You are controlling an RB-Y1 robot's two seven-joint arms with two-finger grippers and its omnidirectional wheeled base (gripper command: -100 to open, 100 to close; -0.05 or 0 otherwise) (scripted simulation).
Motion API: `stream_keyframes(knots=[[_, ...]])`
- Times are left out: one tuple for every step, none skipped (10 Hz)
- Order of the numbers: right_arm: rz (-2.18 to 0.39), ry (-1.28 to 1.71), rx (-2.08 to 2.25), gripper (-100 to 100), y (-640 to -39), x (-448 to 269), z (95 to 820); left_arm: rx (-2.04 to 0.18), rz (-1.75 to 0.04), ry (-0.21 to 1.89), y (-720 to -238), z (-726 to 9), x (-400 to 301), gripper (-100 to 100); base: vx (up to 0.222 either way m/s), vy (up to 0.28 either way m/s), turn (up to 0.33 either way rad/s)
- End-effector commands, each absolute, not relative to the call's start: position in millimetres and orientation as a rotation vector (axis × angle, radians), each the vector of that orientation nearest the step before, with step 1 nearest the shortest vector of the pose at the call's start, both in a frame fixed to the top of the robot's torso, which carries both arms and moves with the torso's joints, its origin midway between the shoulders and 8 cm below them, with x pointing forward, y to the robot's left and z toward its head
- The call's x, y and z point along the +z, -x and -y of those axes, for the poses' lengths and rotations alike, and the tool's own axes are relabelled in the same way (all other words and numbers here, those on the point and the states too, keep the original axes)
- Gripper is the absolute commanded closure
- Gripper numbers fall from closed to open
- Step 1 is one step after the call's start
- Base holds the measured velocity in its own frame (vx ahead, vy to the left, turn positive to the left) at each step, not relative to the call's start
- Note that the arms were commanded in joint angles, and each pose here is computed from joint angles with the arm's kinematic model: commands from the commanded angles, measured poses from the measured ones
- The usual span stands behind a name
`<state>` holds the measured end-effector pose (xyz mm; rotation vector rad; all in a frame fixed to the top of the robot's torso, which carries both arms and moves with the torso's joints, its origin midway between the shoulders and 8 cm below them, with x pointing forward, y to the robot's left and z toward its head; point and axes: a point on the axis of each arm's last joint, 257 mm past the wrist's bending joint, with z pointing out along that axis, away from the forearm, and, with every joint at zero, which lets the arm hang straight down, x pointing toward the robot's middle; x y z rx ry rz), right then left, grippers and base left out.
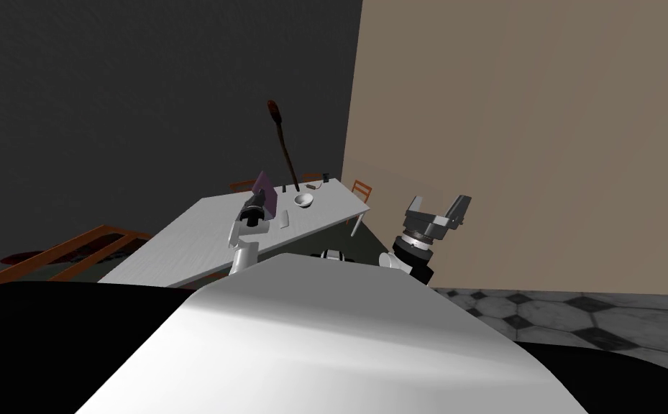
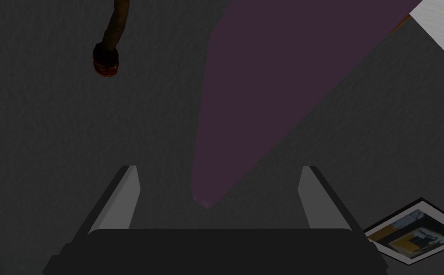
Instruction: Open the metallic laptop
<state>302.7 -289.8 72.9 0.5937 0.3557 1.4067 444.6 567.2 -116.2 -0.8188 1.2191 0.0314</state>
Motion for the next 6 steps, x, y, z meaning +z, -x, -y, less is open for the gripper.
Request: stream_keyframes(knots=[[-0.356,-0.594,1.407,0,-302.7,72.8,289.9,0.034,-1.215,0.819,-445.4,-567.9,-111.3,-100,0.027,0.031,-0.022],[-0.356,-0.594,1.407,0,-302.7,72.8,289.9,0.036,-1.216,0.820,-445.4,-568.2,-110.9,100,0.000,0.000,0.000],[-0.356,-0.594,1.407,0,-302.7,72.8,289.9,-0.029,-1.187,0.869,-449.5,-565.8,-112.3,100,-0.022,0.061,0.074],[-0.356,-0.594,1.407,0,-302.7,72.9,289.9,-0.061,-1.172,0.893,-451.6,-564.5,-113.0,100,-0.062,0.092,0.061],[-0.356,-0.594,1.407,0,-302.7,72.9,289.8,-0.094,-1.157,0.917,-453.7,-563.2,-113.7,100,-0.067,0.083,0.038],[-0.356,-0.594,1.407,0,-302.7,72.9,289.8,-0.126,-1.141,0.940,-455.9,-561.7,-114.4,100,-0.064,0.073,0.047]])
